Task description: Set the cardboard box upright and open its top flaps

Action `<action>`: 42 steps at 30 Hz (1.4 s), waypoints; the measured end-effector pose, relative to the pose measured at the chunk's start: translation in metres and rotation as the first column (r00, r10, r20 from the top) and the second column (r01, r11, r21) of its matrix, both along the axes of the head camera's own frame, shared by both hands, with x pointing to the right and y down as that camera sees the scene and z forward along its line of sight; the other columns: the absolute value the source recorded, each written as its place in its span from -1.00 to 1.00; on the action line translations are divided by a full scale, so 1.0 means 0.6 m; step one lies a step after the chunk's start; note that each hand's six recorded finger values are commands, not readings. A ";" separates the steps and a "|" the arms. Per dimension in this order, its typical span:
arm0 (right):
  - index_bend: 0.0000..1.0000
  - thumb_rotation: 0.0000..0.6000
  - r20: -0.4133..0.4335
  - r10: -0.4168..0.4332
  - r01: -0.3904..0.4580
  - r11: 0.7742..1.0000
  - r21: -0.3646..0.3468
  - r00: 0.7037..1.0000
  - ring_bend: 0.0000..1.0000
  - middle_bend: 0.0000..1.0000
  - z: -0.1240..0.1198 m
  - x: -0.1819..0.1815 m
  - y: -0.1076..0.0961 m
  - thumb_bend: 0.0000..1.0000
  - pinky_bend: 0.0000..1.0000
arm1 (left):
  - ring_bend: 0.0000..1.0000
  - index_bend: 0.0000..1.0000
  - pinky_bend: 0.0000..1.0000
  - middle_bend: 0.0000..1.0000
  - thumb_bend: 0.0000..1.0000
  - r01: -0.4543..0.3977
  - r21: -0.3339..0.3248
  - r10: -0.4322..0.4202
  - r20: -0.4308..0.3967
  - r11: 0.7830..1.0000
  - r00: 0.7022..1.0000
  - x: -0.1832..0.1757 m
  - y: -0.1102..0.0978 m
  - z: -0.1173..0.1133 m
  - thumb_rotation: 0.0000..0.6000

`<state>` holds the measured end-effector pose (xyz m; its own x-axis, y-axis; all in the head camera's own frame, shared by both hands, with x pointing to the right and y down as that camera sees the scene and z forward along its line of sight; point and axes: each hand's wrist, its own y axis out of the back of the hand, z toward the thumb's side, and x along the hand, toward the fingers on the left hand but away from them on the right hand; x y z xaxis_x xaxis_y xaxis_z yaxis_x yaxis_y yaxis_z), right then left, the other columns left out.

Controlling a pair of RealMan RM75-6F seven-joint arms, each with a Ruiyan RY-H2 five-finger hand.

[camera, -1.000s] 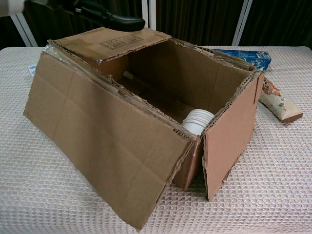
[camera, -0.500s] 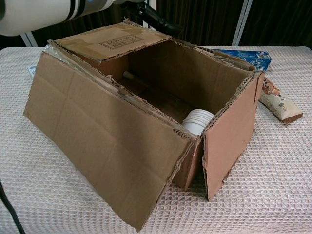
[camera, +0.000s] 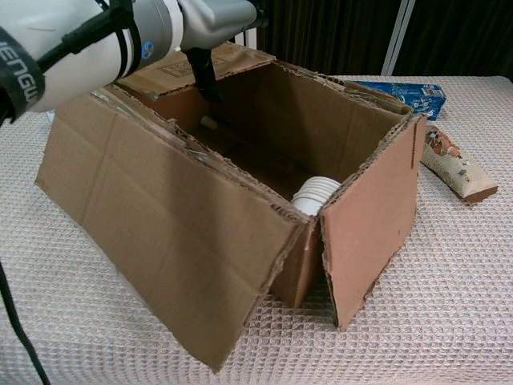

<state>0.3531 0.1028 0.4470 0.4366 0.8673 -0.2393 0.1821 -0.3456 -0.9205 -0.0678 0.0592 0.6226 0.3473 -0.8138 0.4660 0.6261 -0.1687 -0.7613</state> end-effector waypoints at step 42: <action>-1.00 0.92 -0.001 -0.011 0.011 1.000 -0.004 1.000 -1.00 -1.00 0.000 -0.014 0.003 0.27 -1.00 | -1.00 -1.00 -0.72 -1.00 -0.78 0.204 0.383 -0.247 0.066 0.901 0.967 -0.204 -0.196 -0.077 1.00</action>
<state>0.3445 0.1047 0.4468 0.4458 0.8615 -0.2429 0.1772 -0.3509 -0.9195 -0.1902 -0.0586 0.5764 0.0977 -0.9852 0.1408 0.6879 -0.0354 -0.7249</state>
